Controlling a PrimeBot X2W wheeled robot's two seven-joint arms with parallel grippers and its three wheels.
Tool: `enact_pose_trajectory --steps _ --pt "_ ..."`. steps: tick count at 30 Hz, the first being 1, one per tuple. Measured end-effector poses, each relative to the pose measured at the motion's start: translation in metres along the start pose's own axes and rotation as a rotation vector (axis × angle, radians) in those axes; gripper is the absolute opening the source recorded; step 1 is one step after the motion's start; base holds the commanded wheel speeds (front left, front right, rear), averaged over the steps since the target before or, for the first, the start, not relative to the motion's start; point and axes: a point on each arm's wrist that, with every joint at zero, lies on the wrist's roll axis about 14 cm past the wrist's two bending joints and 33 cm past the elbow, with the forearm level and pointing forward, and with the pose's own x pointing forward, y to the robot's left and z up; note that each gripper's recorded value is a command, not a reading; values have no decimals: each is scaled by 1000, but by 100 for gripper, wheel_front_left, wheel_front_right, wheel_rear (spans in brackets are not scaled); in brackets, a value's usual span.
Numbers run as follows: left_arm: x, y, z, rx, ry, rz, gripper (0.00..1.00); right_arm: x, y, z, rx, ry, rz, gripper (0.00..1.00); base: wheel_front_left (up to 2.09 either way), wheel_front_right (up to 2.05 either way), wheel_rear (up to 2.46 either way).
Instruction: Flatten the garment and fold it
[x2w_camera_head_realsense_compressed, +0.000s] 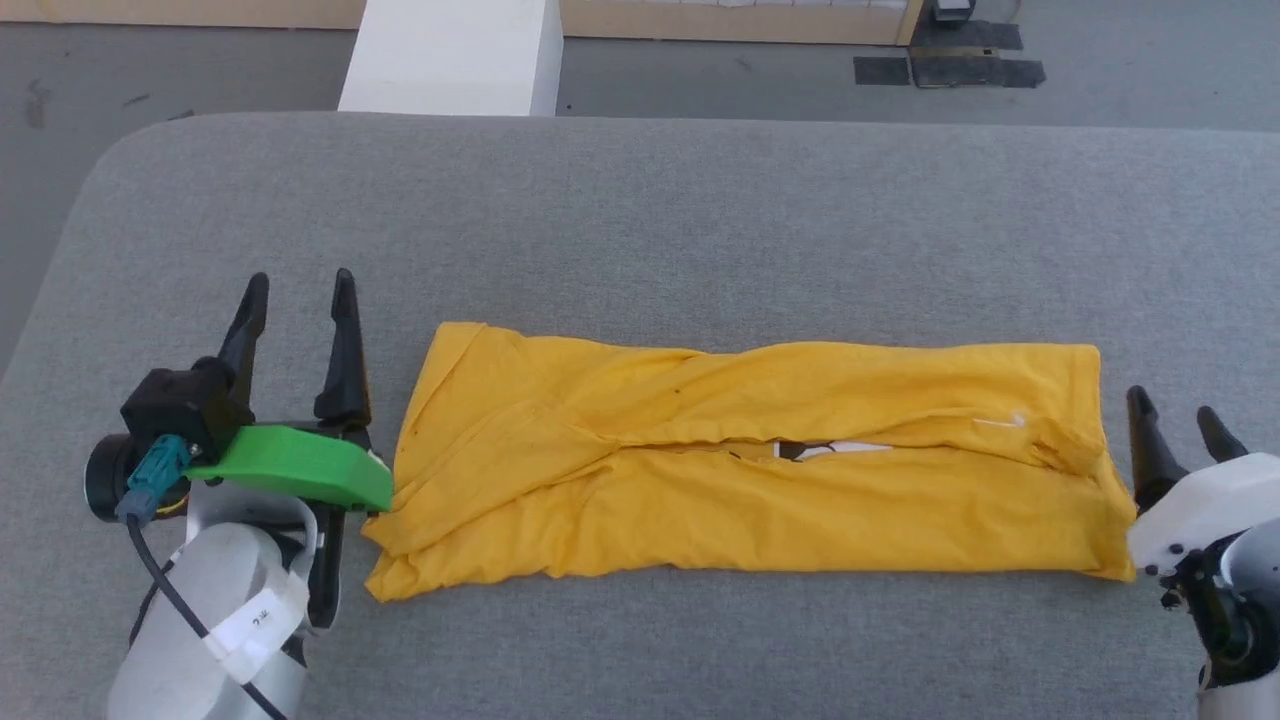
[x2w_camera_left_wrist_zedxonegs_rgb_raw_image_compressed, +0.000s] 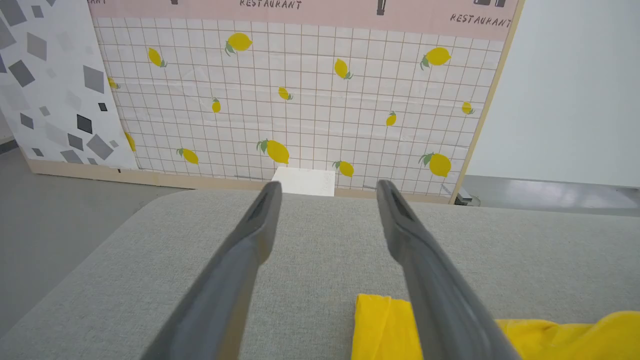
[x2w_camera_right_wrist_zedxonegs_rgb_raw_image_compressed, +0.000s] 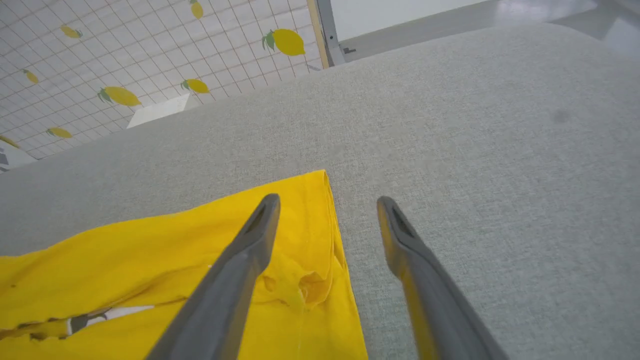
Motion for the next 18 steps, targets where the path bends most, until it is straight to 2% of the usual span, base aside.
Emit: enact_pose_trajectory --steps 2,3,6,18 --pt "2 -3 1 -3 -10 -1 100 2 -11 -4 21 32 -34 100 0 0 0" --pt "2 -7 1 1 -19 -4 100 5 -18 -20 69 118 -58 100 0 0 0" --pt "-1 -9 -2 -6 -16 4 100 8 -17 -39 90 210 -59 100 0 0 0" --pt "-8 -2 -10 -6 0 21 100 18 -1 -73 42 455 -42 98 0 0 0"
